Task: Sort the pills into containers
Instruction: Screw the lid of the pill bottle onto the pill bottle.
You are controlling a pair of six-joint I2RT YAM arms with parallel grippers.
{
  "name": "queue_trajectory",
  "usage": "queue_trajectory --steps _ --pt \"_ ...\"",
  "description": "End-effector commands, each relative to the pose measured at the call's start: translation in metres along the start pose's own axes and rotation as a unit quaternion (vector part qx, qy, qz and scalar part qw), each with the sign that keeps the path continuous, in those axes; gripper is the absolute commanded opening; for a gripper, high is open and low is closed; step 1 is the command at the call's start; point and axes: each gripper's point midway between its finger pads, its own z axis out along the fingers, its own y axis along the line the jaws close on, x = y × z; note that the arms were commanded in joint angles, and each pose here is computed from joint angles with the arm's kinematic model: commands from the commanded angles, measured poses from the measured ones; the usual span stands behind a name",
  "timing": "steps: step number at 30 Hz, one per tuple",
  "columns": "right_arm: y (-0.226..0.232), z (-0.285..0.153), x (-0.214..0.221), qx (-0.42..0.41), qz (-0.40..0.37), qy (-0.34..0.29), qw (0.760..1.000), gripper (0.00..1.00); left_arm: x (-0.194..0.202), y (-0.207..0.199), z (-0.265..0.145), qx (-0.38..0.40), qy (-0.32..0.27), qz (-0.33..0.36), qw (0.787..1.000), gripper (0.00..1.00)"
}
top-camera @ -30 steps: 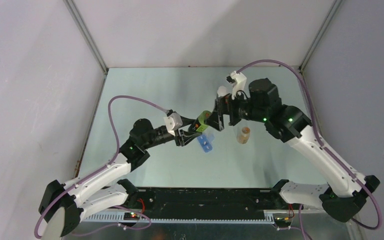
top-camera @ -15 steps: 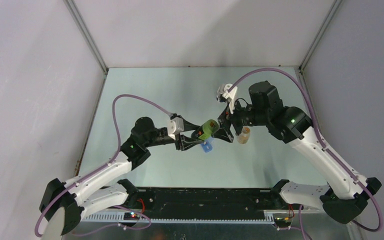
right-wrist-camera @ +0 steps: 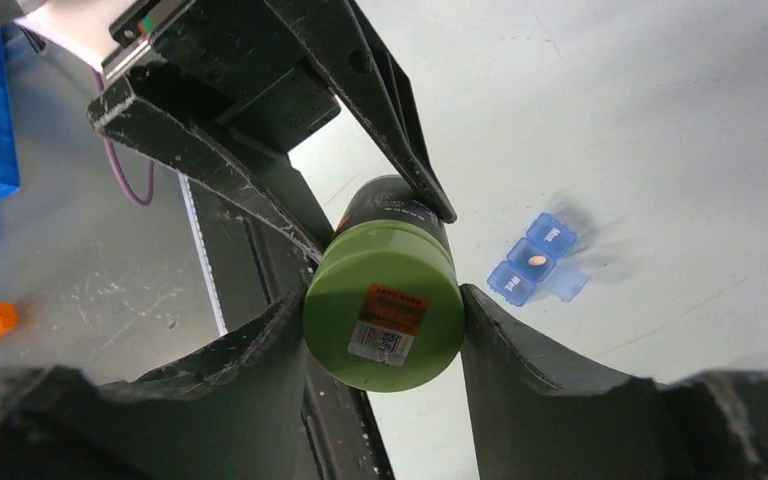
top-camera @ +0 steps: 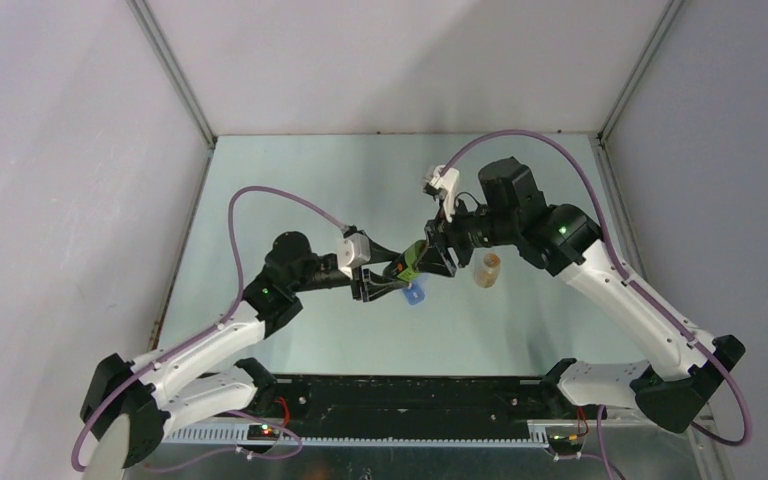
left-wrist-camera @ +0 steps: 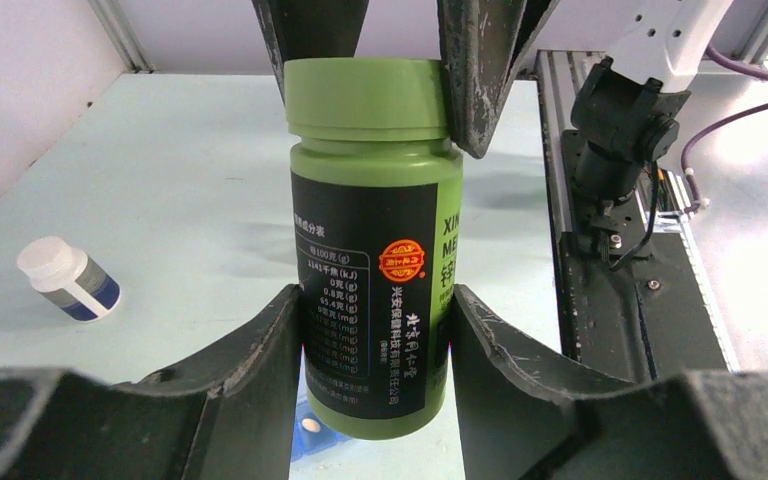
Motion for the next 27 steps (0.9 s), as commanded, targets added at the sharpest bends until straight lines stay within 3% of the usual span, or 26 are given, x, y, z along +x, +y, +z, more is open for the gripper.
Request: queue_trajectory --steps 1,6,9,19,21,23,25,26,27 --pt "0.012 0.009 -0.027 -0.009 0.036 -0.055 0.998 0.42 -0.043 0.006 0.001 -0.016 -0.054 0.055 0.997 0.00" --pt "0.017 0.024 -0.029 0.035 0.119 -0.058 0.991 0.35 -0.048 0.017 -0.006 -0.059 -0.062 0.064 0.994 0.00" --pt "-0.003 0.031 -0.026 0.117 0.189 -0.065 0.973 0.31 -0.048 0.027 -0.010 -0.093 -0.062 0.066 0.992 0.00" --pt "-0.028 0.037 -0.020 0.219 0.192 -0.042 0.956 0.33 -0.045 0.046 -0.016 -0.148 -0.046 0.059 0.986 0.00" --pt "-0.033 0.035 -0.021 0.241 0.208 -0.043 0.947 0.37 -0.044 0.048 -0.017 -0.155 -0.043 0.057 0.985 0.00" --pt "-0.036 0.032 -0.022 0.256 0.226 -0.049 0.939 0.48 -0.043 0.050 -0.017 -0.158 -0.041 0.056 0.985 0.00" --pt "-0.034 0.030 -0.029 0.252 0.232 -0.065 0.937 0.68 -0.041 0.050 -0.016 -0.157 -0.038 0.055 0.985 0.00" --pt "-0.030 0.027 -0.032 0.244 0.227 -0.071 0.940 0.82 -0.040 0.051 -0.016 -0.157 -0.034 0.055 0.985 0.00" --pt "-0.029 0.024 -0.038 0.237 0.222 -0.083 0.942 0.88 -0.039 0.051 -0.016 -0.156 -0.033 0.054 0.986 0.00"
